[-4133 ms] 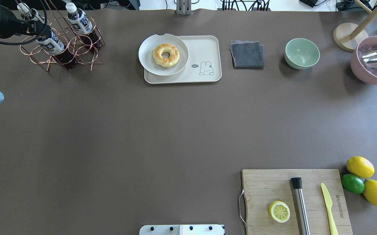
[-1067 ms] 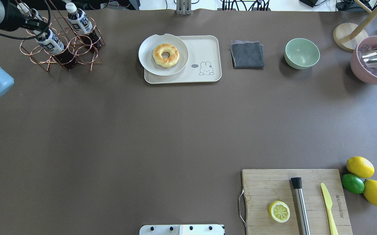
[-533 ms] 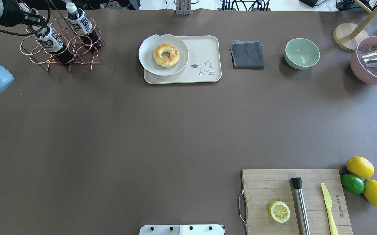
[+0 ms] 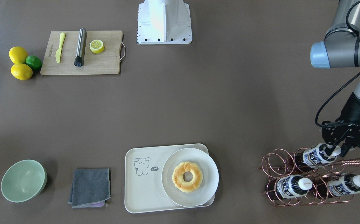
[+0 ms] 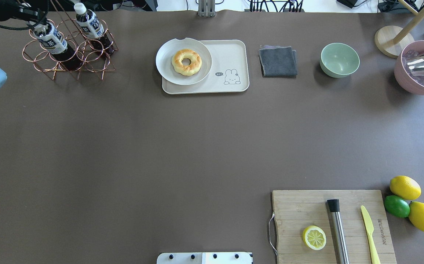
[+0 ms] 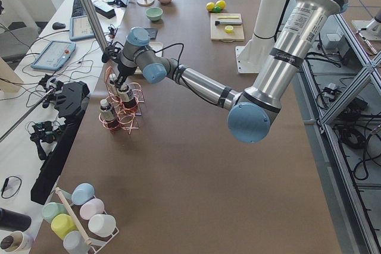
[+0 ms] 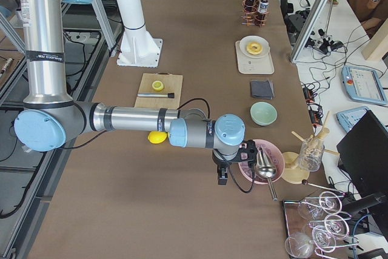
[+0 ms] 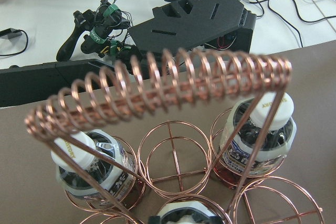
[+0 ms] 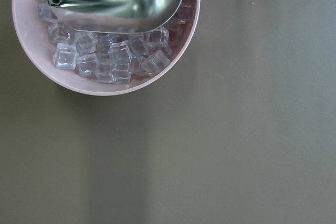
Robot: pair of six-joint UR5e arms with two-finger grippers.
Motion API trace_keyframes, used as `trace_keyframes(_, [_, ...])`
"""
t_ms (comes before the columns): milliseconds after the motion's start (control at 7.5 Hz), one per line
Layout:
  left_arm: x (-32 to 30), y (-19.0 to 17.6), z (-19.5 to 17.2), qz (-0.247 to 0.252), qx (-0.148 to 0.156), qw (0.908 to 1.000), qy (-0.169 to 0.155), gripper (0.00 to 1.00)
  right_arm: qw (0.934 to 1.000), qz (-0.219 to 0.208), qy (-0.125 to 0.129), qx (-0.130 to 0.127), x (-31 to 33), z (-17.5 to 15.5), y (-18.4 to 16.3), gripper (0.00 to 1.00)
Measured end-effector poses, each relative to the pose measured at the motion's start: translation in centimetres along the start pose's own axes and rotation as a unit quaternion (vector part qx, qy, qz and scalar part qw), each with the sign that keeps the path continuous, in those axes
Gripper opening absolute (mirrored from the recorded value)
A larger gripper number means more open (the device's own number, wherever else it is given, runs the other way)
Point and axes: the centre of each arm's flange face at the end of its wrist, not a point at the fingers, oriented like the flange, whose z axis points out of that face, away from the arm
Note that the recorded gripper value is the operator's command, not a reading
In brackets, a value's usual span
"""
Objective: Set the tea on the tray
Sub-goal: 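Grasp a tea bottle in the copper rack with the left gripper and lift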
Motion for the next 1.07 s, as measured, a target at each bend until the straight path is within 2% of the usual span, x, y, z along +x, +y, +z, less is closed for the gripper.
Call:
trace_keyframes(400, [0.5,-2.1,-3.8,-0.009,-0.012,0.9999,-0.001,0.00,1.0000,0.000,-0.001,0.000,0.0,0.0,0.1,1.00])
trace_keyframes(800, [-0.1,-4.2,-9.9,0.011,-0.016,0.9994,-0.029,0.00,1.0000,0.001,-0.001,-0.002,0.3,0.2,0.5,1.00])
trace_keyframes(1067, [1.7,-4.5,-14.5,0.012,-0.017,0.9991,-0.038,0.00,1.0000,0.002,-0.001,-0.004,0.5,0.4,0.8,1.00])
